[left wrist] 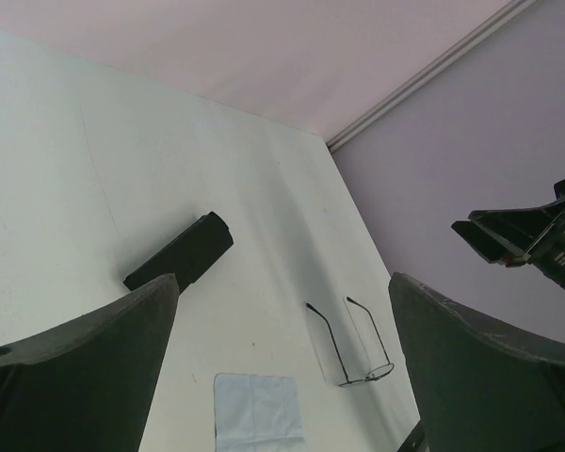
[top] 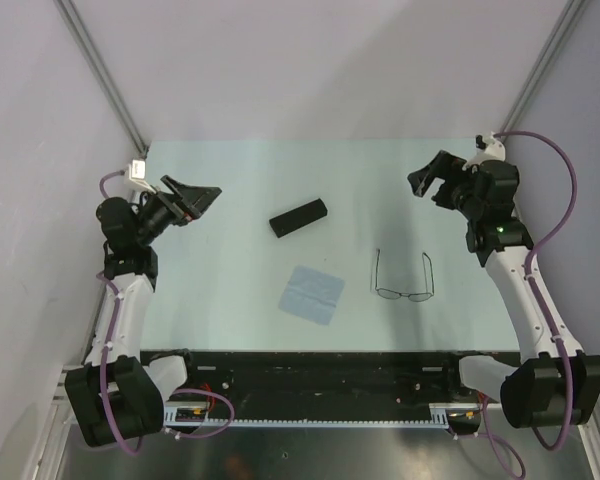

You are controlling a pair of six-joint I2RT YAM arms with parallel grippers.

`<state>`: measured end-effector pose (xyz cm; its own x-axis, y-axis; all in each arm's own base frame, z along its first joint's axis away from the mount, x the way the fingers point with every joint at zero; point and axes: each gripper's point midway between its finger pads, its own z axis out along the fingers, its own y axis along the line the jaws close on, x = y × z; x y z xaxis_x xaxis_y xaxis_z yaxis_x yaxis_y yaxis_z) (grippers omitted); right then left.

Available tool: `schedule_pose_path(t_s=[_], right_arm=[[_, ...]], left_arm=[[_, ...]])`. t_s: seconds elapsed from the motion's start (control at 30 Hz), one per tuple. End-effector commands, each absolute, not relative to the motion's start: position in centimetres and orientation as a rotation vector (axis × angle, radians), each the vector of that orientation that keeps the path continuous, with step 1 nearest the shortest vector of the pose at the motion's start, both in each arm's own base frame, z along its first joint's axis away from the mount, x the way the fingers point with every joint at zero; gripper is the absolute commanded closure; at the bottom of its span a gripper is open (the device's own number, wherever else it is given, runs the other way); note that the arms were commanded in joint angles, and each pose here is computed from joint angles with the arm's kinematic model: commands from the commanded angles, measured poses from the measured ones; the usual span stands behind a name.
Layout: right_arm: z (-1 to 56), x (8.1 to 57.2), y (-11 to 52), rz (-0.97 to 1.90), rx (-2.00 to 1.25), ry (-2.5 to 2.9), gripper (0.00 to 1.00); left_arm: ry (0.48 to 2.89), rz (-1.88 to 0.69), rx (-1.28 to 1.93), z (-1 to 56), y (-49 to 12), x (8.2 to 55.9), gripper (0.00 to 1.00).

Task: Organize the sunglasses
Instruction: Move the sunglasses case to the center of the board.

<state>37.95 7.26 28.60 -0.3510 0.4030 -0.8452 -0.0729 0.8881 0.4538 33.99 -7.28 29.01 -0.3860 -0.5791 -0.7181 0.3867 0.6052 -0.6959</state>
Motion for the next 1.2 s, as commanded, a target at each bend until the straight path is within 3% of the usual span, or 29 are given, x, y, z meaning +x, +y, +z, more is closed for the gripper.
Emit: schedule_pose_path(t_s=[0.0,0.23,0.5,0.6,0.83,1.03,1.17], right_arm=[[32.2,38.7,7.2,0.649,0.162,1.761,0.0],[30.3,41.0,9.8,0.593,0.115,1.805,0.03],[22.2,46.6,15.1,0.587,0.212,2.003,0.09],[19.5,48.5,17.1,0.635,0.233,2.046,0.19],[12.8,51.4,22.2,0.653,0.316,2.179,0.7],[10.2,54.0,25.1,0.603,0.333,2.222,0.85],[7.0,54.7,25.9,0.585,0.353,2.28,0.87]], left_arm=[[1.656,-1.062,-0.149,29.5,-7.5,33.4,0.0],[1.739,-1.12,-0.217,26.1,-8.2,33.6,0.0],[1.932,-1.161,-0.44,18.4,-11.3,34.6,0.02],[1.972,-1.139,-0.48,17.0,-12.9,35.1,0.08],[2.048,-1.024,-0.557,13.3,-13.9,38.0,0.31],[2.083,-1.02,-0.564,11.8,-14.9,38.7,0.33],[2.085,-1.017,-0.575,11.5,-14.8,38.4,0.33]])
